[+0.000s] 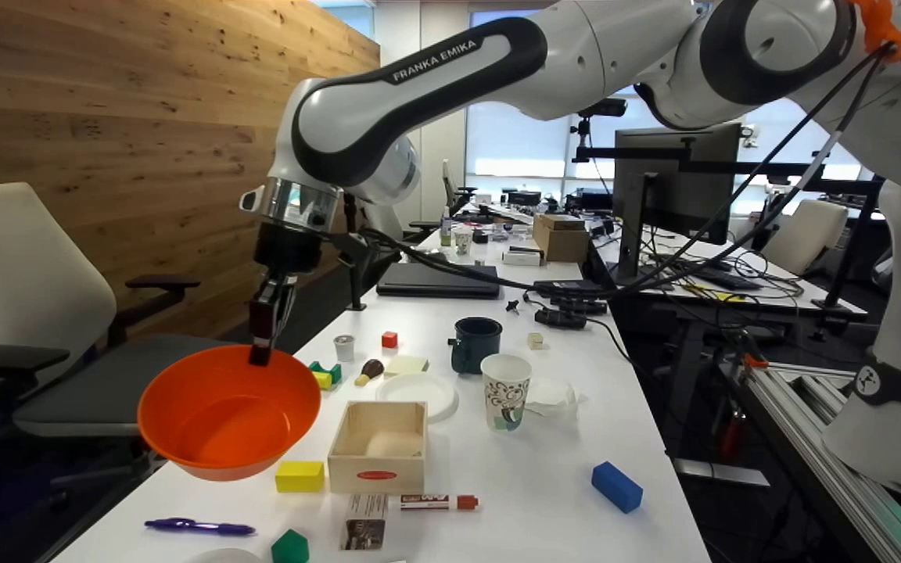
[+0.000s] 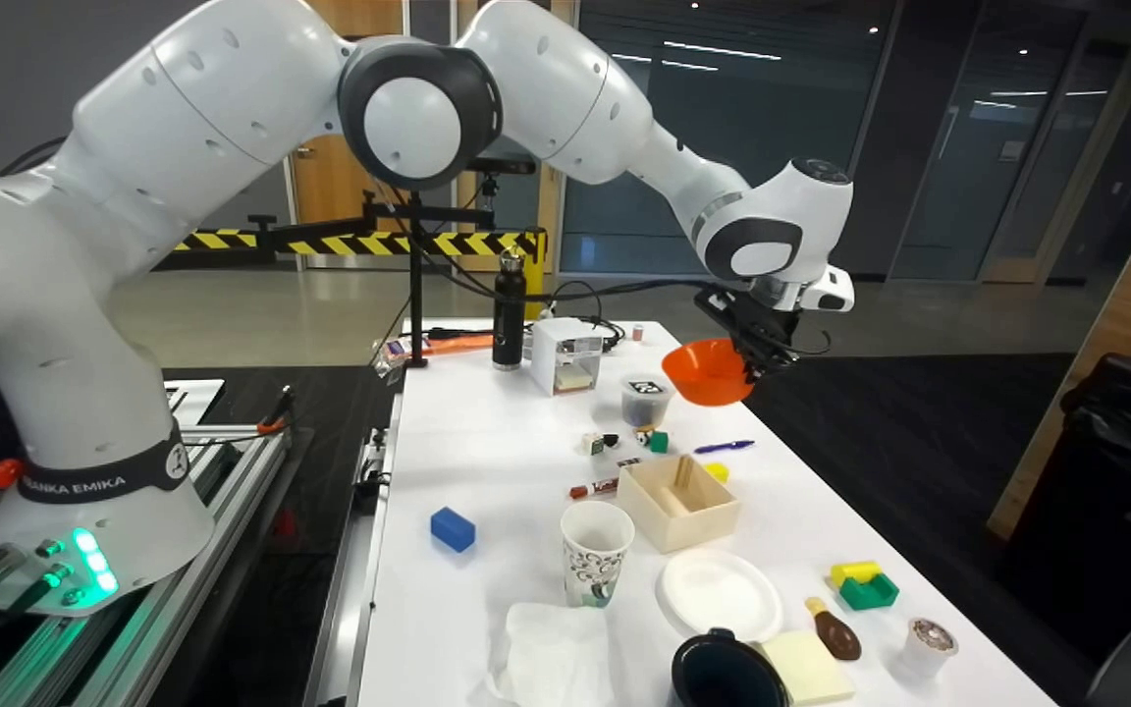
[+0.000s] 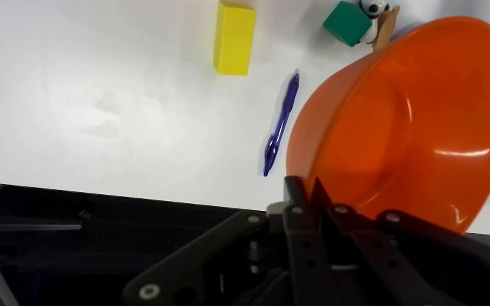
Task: Move the bowl to the right
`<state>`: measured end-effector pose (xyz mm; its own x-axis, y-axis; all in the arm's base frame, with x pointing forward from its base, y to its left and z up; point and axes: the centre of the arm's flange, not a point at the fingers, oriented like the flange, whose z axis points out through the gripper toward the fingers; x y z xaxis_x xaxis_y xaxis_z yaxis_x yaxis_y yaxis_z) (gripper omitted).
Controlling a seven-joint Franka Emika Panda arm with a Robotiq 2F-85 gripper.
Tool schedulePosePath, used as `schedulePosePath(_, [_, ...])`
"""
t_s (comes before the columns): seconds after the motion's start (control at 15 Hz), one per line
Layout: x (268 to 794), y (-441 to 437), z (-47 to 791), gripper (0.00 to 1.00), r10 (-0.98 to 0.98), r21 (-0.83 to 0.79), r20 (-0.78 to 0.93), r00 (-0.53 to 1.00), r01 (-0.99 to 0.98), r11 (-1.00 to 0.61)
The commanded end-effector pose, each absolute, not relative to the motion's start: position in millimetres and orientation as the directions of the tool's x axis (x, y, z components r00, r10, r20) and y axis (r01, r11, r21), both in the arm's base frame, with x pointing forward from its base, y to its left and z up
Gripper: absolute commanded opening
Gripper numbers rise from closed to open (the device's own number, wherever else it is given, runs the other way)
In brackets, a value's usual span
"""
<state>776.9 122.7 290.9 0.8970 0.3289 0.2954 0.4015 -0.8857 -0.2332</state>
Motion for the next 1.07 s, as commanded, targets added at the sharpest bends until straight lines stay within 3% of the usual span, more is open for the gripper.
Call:
schedulePosePath(0.0, [778, 121, 291, 0.01, 0.318, -0.236, 0.293, 0.902, 0.390, -0.890])
schedulePosePath(1.0, [792, 107, 272, 0.01, 0.034, -0.254, 0.300, 0.953, 0.114, -0.961])
